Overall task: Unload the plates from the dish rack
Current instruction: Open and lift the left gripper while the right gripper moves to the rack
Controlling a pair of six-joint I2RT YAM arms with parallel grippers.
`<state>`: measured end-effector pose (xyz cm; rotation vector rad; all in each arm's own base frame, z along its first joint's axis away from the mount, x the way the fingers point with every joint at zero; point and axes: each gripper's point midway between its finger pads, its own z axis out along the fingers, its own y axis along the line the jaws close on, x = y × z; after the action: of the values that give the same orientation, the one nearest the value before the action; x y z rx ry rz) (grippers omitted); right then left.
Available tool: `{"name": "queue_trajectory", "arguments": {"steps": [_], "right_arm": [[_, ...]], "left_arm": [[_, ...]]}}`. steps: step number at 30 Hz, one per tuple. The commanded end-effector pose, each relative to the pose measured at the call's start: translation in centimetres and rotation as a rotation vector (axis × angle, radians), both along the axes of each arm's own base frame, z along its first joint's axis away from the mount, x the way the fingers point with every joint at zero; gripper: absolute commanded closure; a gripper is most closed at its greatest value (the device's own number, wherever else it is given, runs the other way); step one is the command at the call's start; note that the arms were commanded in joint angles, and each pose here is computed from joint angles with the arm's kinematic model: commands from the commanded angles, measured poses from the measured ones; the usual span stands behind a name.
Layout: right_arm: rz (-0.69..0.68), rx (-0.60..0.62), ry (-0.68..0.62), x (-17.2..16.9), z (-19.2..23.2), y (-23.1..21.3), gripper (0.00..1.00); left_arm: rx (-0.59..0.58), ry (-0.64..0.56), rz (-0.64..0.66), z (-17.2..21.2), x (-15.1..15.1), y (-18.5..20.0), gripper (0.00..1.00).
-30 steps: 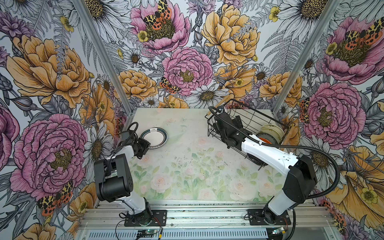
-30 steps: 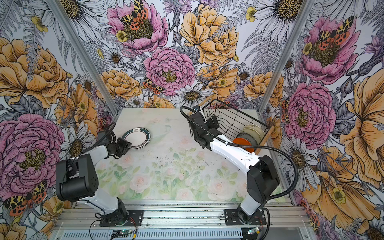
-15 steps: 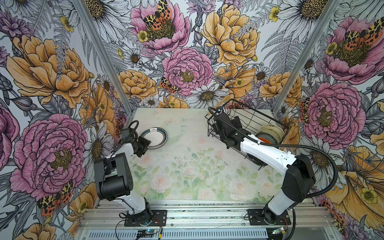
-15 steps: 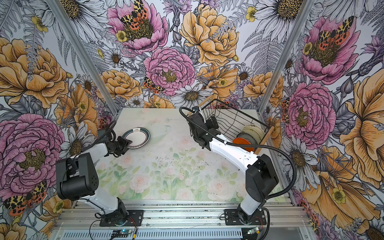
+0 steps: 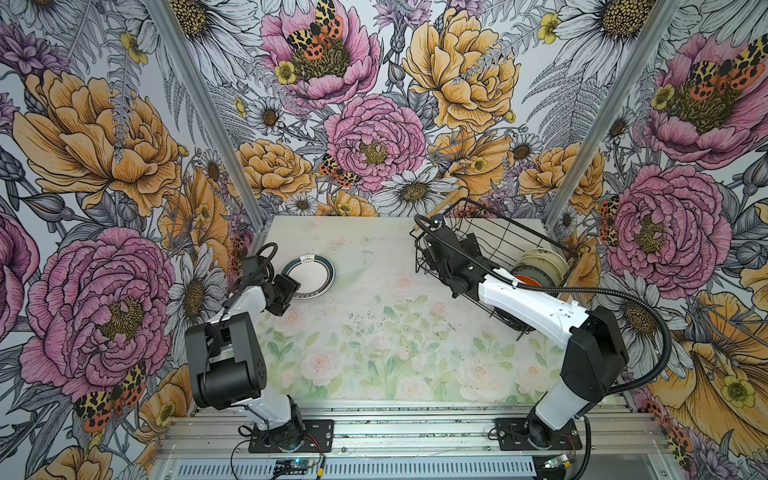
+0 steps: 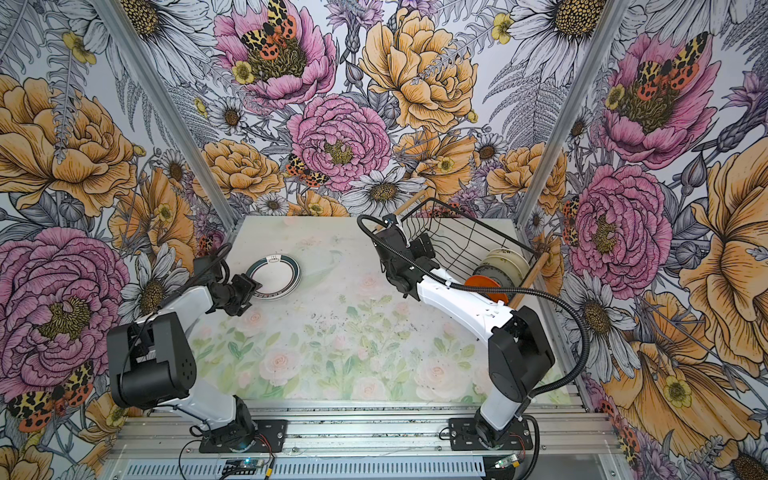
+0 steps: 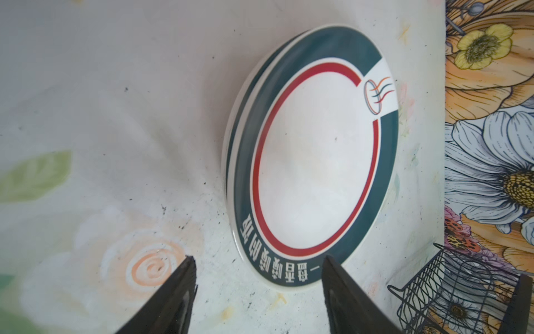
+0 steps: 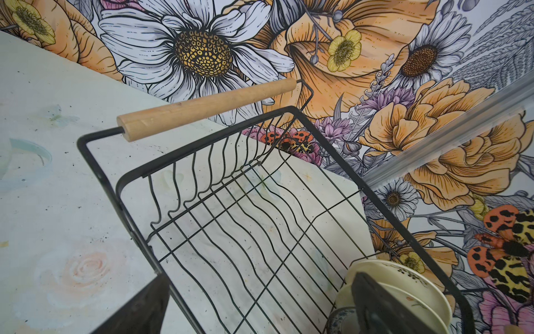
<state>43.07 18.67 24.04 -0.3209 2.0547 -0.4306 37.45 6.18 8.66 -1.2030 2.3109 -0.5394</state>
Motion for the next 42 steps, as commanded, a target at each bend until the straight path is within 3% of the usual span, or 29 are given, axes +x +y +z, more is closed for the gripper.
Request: {"name": "queue_trajectory", "arguments": {"steps": [1,4,5,10,14,20,23,28,37,42], "right_arm": [[0.042,0.05,-0.003,0.5,1.2,0.2,0.0],[0.129,0.076,0.033,0.6,1.4,-0.2,0.01],[0.171,0.098,0.048,0.5,1.6,-0.5,0.01],[0.38,0.228,0.161,-0.9,2.6,-3.3,0.01],[0.455,0.255,0.281,-3.2,2.5,-7.5,0.01],[0.361,0.27,0.303,-3.5,2.6,-13.9,0.01],[0.326,0.253,0.342,-4.2,2.3,-14.8,0.01],[0.256,0.225,0.408,-6.1,1.1,-16.3,0.02],[0.228,0.286,0.443,-10.1,0.2,-16.1,0.07],[0.187,0.331,0.497,-11.4,-1.8,-16.0,0.16]], "left_arm": [[0.096,-0.09,-0.019,4.1,-0.6,0.7,0.21],[0.16,-0.144,-0.03,7.1,-1.4,0.9,0.14],[0.18,-0.154,-0.026,7.8,-1.8,1.1,0.02],[0.207,-0.19,-0.026,9.5,-2.4,1.3,0.01],[0.234,-0.228,-0.089,10.8,-2.1,-0.1,0.01],[0.32,-0.303,-0.285,13.9,-0.8,-6.1,0.01],[0.39,-0.366,-0.382,16.1,-0.4,-9.8,0.01],[0.407,-0.47,-0.474,18.1,-0.1,-14.0,0.01],[0.379,-0.601,-0.538,19.6,-0.6,-16.4,0.01],[0.371,-0.661,-0.523,20.4,-1.0,-16.5,0.01]]}}
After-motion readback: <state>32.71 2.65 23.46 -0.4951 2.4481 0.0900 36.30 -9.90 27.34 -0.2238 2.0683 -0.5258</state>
